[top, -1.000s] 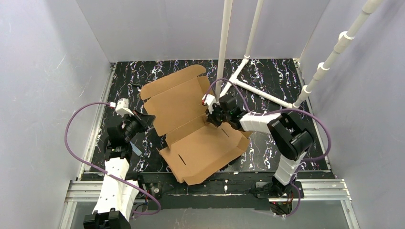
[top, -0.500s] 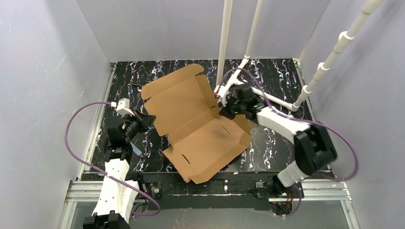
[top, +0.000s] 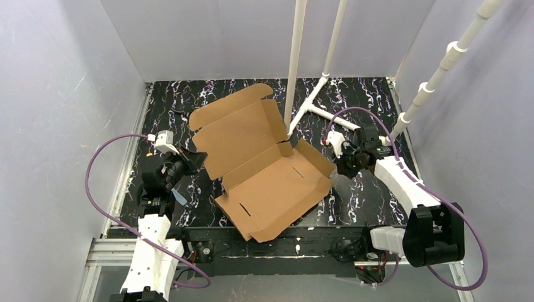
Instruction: Fold the paper box
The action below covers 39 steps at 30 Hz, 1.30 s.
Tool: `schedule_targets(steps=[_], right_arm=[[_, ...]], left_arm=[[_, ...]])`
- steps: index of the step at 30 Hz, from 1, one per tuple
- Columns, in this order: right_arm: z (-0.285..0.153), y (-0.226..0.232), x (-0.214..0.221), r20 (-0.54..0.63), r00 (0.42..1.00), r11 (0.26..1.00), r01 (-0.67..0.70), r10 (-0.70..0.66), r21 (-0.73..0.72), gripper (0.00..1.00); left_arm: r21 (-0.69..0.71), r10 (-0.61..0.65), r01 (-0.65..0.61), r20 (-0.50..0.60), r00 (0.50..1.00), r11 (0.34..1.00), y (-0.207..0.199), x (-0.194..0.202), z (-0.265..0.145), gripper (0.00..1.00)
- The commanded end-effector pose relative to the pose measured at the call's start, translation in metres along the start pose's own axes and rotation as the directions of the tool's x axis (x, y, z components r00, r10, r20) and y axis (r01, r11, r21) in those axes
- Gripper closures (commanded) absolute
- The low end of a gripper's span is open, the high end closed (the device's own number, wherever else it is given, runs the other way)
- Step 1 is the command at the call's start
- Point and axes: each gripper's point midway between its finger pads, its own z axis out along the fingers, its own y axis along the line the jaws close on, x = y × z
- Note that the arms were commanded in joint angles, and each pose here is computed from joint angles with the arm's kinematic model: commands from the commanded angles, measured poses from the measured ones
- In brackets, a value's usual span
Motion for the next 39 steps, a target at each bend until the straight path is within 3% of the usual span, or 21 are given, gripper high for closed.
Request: schedule_targets(steps=[1, 9, 15, 20, 25, 27, 29, 32, 33, 35, 37, 39], right_arm=[[0.000, 0.017, 0.024, -0.086, 0.995, 0.995, 0.036, -0.044, -0.090, 0.99], [0.013, 0.060, 0.012, -0.015, 0.990, 0.947, 0.130, -0.140, -0.293, 0.99], [0.022, 0.093, -0.012, 0.054, 0.963, 0.905, 0.268, -0.266, -0.331, 0.99], [0.045, 0.119, -0.005, -0.014, 0.928, 0.860, 0.338, -0.372, -0.381, 0.99], [0.064, 0.132, 0.025, -0.146, 0.896, 0.838, 0.321, -0.420, -0.442, 0.99], [0.056, 0.122, 0.012, -0.138, 0.896, 0.848, 0.336, -0.422, -0.410, 0.99], [0.038, 0.110, -0.019, -0.058, 0.906, 0.858, 0.375, -0.420, -0.351, 0.98], [0.002, 0.107, -0.064, 0.083, 0.869, 0.816, 0.488, -0.488, -0.310, 0.68], [-0.009, 0.119, -0.067, 0.136, 0.849, 0.770, 0.523, -0.511, -0.366, 0.54], [-0.022, 0.145, -0.056, 0.228, 0.791, 0.638, 0.598, -0.568, -0.485, 0.34], [-0.025, 0.171, -0.026, 0.310, 0.735, 0.488, 0.647, -0.603, -0.586, 0.21], [-0.020, 0.184, -0.008, 0.408, 0.648, 0.363, 0.727, -0.644, -0.582, 0.13]], left_arm=[[0.051, 0.059, -0.061, 0.040, 0.997, 0.997, -0.017, -0.017, -0.003, 1.00], [0.049, 0.058, -0.060, 0.039, 0.998, 0.997, -0.017, -0.016, -0.003, 1.00], [0.047, 0.057, -0.059, 0.038, 0.998, 0.997, -0.016, -0.015, -0.003, 1.00], [0.047, 0.056, -0.058, 0.035, 0.998, 0.997, -0.016, -0.015, -0.002, 1.00], [0.047, 0.060, -0.061, 0.036, 0.998, 0.997, -0.016, -0.015, -0.002, 1.00], [0.040, 0.063, -0.065, 0.039, 0.997, 0.997, -0.015, -0.016, -0.002, 1.00], [0.026, 0.067, -0.068, 0.042, 0.997, 0.997, -0.012, -0.017, -0.002, 1.00], [0.006, 0.073, -0.074, 0.042, 0.996, 0.997, -0.008, -0.019, 0.000, 1.00], [0.005, 0.076, -0.076, 0.041, 0.996, 0.997, -0.008, -0.020, 0.001, 1.00], [0.003, 0.082, -0.082, 0.040, 0.996, 0.997, -0.008, -0.021, 0.001, 1.00], [0.003, 0.085, -0.085, 0.039, 0.996, 0.996, -0.008, -0.021, 0.001, 1.00], [0.001, 0.084, -0.084, 0.033, 0.996, 0.996, -0.007, -0.020, 0.002, 1.00]])
